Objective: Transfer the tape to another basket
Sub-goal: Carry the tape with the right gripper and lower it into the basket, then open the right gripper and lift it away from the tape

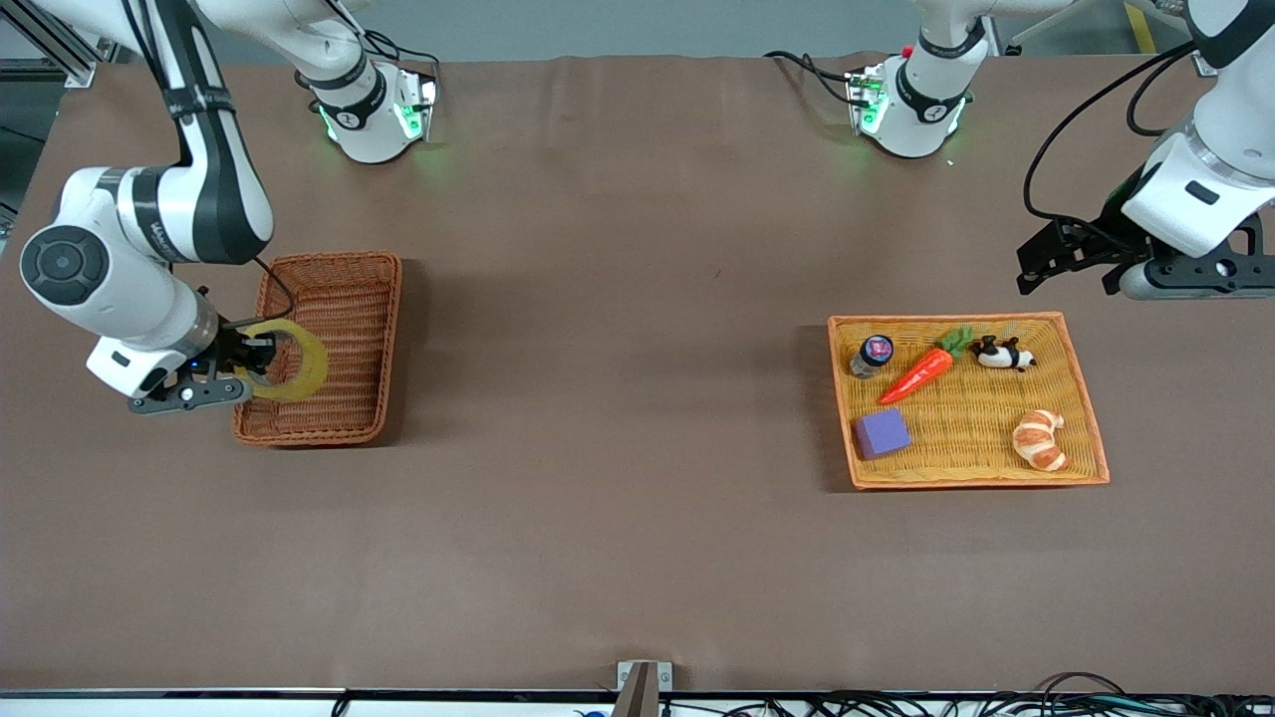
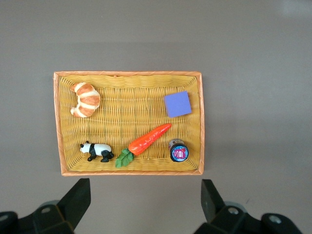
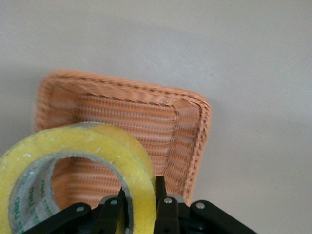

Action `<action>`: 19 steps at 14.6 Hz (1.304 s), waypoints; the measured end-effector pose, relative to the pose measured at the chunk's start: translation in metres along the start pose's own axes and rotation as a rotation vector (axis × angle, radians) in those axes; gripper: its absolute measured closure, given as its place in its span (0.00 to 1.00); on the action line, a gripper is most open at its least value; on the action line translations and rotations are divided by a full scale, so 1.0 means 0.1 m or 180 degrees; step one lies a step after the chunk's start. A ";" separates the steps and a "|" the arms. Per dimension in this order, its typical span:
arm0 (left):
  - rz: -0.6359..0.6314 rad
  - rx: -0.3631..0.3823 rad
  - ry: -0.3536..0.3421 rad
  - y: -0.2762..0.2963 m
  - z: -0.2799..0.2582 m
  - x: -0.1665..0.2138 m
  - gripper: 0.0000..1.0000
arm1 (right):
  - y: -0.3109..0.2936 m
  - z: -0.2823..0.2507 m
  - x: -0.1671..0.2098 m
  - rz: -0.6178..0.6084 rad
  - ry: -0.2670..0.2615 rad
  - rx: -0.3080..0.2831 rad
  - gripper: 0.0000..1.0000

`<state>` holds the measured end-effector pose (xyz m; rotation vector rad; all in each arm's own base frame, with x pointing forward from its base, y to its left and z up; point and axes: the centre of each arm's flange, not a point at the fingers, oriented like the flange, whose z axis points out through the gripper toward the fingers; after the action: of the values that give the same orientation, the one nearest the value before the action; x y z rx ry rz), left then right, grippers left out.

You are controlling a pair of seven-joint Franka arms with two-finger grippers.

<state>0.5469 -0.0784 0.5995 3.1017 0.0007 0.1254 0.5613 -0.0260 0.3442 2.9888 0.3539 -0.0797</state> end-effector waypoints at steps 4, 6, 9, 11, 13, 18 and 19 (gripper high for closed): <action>0.0018 0.0043 0.0013 -0.01 -0.01 0.00 0.00 | 0.06 0.64 -0.52 -0.0090 0.0155 0.0031 0.79; 0.0035 0.0064 0.0018 -0.01 -0.01 0.01 0.00 | -0.06 0.82 -0.65 -0.0128 0.0289 0.0022 0.79; 0.0069 0.0095 0.0053 -0.02 0.00 0.03 0.00 | -0.21 1.01 -0.79 -0.0187 0.0345 0.0032 0.79; 0.0137 0.0090 0.0094 -0.01 0.01 0.06 0.00 | -0.31 1.07 -0.81 -0.0244 0.0340 0.0031 0.79; 0.0166 0.0090 0.0099 -0.01 0.01 0.07 0.00 | -0.36 1.16 -0.79 -0.0278 0.0376 0.0004 0.79; 0.0175 0.0087 0.0140 -0.01 -0.02 0.15 0.00 | -0.35 1.28 -0.72 -0.0272 0.0495 -0.0066 0.42; 0.0173 0.0085 0.0151 -0.01 -0.03 0.18 0.00 | -0.33 1.18 -0.67 -0.0242 0.0550 -0.0069 0.33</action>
<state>0.5645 -0.0770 0.6037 3.1256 -0.0812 0.2024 0.4838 -0.0257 0.2275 2.9680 0.4840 0.1750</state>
